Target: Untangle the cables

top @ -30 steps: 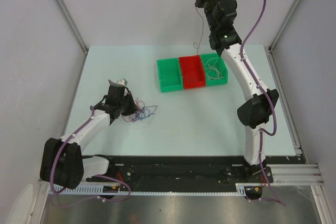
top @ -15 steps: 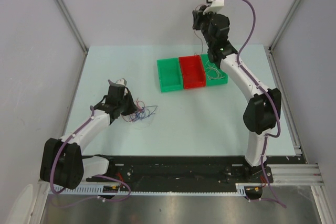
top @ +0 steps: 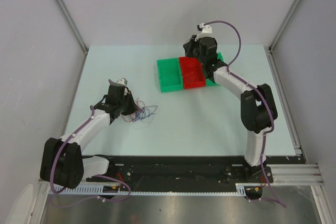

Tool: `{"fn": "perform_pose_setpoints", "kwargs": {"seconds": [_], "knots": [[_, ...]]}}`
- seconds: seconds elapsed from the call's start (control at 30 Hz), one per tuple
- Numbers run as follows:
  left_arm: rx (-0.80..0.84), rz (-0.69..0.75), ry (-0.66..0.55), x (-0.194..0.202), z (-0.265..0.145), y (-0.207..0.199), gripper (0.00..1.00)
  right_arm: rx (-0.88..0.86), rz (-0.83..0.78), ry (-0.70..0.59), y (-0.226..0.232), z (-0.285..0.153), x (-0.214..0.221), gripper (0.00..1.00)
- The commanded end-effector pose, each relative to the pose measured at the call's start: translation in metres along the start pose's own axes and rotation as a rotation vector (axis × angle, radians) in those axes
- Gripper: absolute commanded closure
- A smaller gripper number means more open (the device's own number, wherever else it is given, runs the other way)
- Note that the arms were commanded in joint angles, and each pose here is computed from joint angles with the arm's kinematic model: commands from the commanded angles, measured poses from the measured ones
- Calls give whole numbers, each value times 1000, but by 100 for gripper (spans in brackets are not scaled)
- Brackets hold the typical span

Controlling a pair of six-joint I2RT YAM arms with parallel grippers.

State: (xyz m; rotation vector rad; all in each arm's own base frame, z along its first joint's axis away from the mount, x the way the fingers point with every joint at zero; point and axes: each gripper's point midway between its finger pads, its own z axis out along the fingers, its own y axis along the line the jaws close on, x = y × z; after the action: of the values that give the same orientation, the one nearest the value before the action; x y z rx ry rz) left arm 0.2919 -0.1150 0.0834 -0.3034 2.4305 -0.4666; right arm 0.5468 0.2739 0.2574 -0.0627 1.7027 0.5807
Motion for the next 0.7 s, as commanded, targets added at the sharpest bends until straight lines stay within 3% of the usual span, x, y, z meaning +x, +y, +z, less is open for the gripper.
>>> {"fn": "perform_pose_setpoints", "kwargs": {"seconds": [0.0, 0.4, 0.53, 0.67], "knots": [[70, 18, -45, -17, -8, -20, 99, 19, 73, 35, -10, 10, 27, 100], [95, 15, -53, -19, -13, -25, 100, 121, 120, 207, -42, 14, 107, 98], [91, 14, -46, -18, -11, -24, 100, 182, 117, 246, -55, 13, 116, 80], [102, 7, -46, -20, -12, -28, 100, 165, 96, 260, -46, 8, 107, 53]]}}
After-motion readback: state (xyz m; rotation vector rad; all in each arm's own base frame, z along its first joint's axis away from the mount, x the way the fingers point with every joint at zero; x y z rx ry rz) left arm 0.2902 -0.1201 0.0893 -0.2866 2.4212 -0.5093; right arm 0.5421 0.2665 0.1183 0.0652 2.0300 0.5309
